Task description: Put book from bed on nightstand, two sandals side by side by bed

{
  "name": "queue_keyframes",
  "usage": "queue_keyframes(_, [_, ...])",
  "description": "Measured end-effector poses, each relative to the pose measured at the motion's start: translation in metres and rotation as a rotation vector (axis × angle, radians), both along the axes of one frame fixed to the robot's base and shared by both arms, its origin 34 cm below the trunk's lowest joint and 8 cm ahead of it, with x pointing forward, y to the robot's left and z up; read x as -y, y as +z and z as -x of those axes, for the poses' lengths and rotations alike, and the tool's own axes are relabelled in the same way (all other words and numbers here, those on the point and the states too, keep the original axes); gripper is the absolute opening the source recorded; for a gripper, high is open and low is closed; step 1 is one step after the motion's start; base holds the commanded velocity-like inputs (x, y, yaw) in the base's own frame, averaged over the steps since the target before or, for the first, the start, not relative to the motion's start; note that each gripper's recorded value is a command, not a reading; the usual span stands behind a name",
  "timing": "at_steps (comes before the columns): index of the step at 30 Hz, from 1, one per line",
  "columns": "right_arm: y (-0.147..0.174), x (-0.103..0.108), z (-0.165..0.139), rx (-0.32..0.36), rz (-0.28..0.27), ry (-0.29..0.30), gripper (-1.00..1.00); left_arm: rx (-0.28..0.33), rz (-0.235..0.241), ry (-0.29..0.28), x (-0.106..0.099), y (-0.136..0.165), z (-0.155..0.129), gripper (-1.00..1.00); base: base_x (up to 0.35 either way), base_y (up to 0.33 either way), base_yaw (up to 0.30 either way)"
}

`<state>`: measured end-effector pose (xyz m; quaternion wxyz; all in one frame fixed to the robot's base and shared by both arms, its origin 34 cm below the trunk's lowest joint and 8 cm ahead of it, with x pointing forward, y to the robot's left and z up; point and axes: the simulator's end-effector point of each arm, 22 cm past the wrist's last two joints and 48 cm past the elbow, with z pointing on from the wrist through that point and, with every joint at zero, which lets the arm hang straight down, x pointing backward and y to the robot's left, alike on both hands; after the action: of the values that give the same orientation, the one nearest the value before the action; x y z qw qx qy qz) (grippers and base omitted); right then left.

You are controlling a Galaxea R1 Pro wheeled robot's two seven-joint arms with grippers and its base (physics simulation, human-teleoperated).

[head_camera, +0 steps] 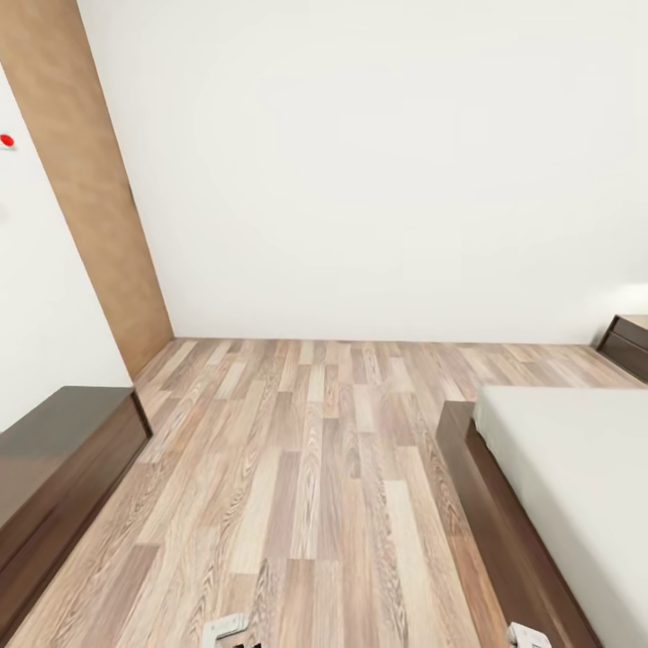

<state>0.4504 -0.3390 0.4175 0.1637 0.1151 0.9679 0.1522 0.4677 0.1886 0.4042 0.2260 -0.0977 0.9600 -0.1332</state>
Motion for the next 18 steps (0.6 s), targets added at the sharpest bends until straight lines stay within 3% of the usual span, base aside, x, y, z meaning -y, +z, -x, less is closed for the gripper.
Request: queue_keyframes(18, [-0.0002,-0.0002,0.0003,-0.001,0.000,0.001,1.00,0.000,0.000,0.000,0.0000,0.0000,0.0000,1.00,0.334,0.000,0.000])
